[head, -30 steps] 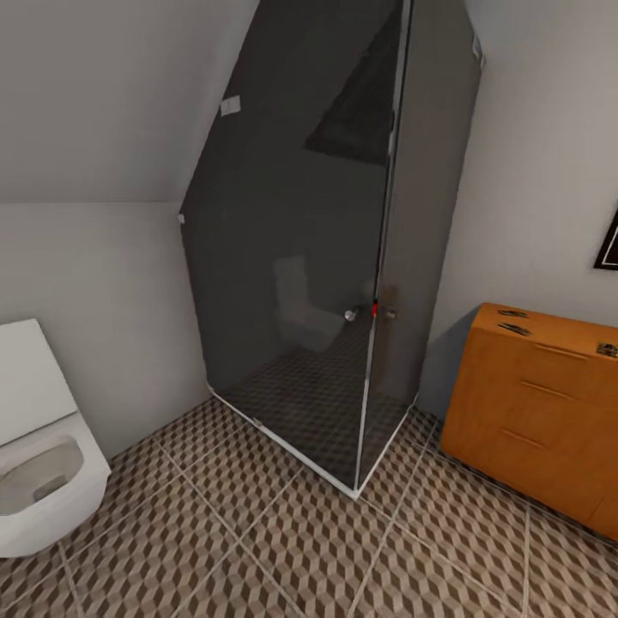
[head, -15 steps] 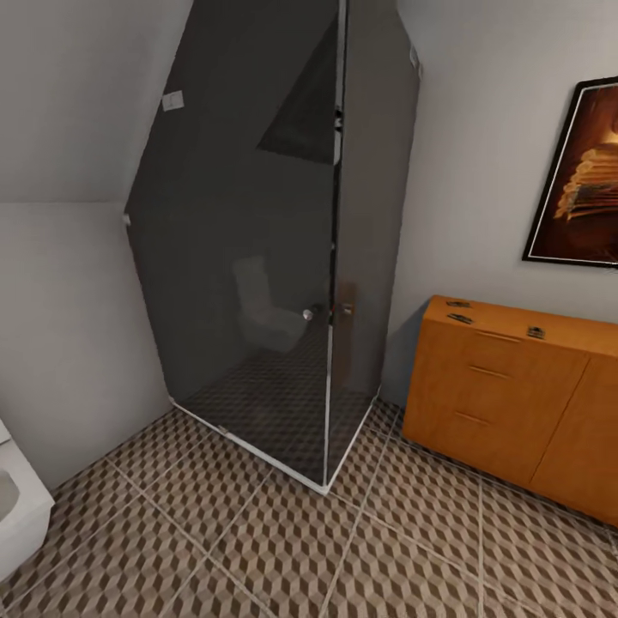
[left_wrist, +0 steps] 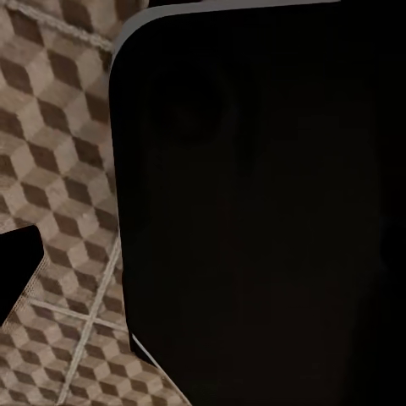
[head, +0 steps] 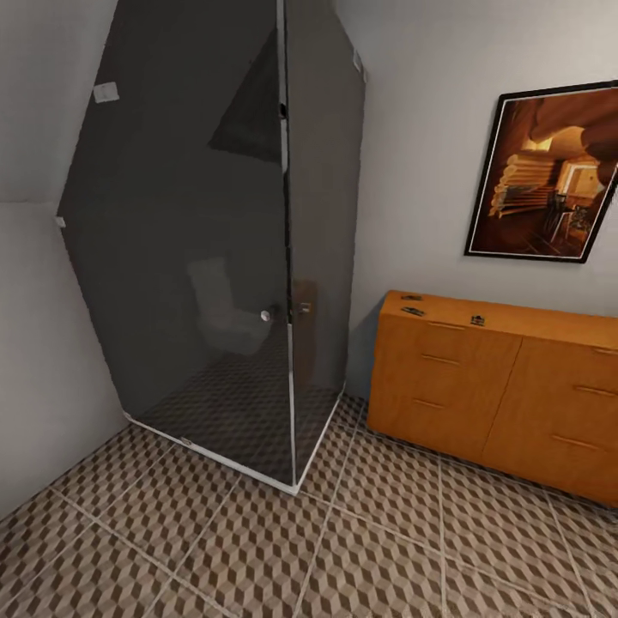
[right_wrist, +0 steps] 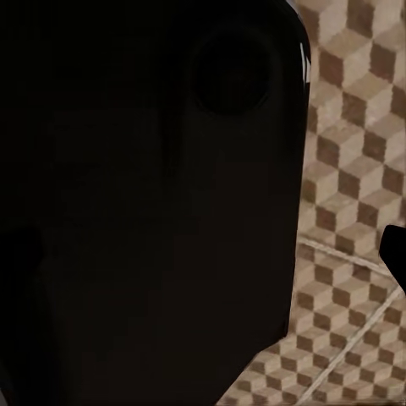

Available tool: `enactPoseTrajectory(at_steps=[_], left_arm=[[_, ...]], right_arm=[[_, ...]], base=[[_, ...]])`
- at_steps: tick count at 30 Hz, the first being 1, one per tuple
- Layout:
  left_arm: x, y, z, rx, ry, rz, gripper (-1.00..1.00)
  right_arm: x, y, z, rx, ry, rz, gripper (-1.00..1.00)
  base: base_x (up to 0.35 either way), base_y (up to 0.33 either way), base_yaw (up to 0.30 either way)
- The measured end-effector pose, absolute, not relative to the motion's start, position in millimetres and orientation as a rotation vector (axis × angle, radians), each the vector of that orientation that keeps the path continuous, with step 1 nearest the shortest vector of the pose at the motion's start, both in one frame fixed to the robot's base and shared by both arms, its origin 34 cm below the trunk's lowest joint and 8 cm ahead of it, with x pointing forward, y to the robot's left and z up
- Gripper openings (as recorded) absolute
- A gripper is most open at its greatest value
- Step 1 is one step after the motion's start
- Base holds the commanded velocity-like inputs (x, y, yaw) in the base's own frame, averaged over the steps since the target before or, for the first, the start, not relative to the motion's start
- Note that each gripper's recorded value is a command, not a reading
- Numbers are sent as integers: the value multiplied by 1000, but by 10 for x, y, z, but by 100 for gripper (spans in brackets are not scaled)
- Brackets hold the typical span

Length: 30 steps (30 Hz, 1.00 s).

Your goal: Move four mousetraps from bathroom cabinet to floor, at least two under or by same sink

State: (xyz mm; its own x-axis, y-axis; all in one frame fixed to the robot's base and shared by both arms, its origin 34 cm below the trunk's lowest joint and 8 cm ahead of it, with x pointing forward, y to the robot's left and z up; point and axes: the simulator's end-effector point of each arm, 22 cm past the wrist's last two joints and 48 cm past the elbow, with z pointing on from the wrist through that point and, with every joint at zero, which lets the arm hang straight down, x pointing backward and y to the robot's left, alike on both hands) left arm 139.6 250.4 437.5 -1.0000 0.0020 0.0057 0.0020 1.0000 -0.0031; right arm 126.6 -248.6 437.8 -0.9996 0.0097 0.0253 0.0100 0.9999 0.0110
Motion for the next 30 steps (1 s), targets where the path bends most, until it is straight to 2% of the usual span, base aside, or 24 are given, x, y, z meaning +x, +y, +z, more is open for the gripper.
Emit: enactPoseTrajectory(at_steps=[30], left_arm=[[1396,2496,4375,-16,-3136,7,100]], right_arm=[[1266,-2486,4378,-15,-3116,-17,100]], base=[[0,0,-298]])
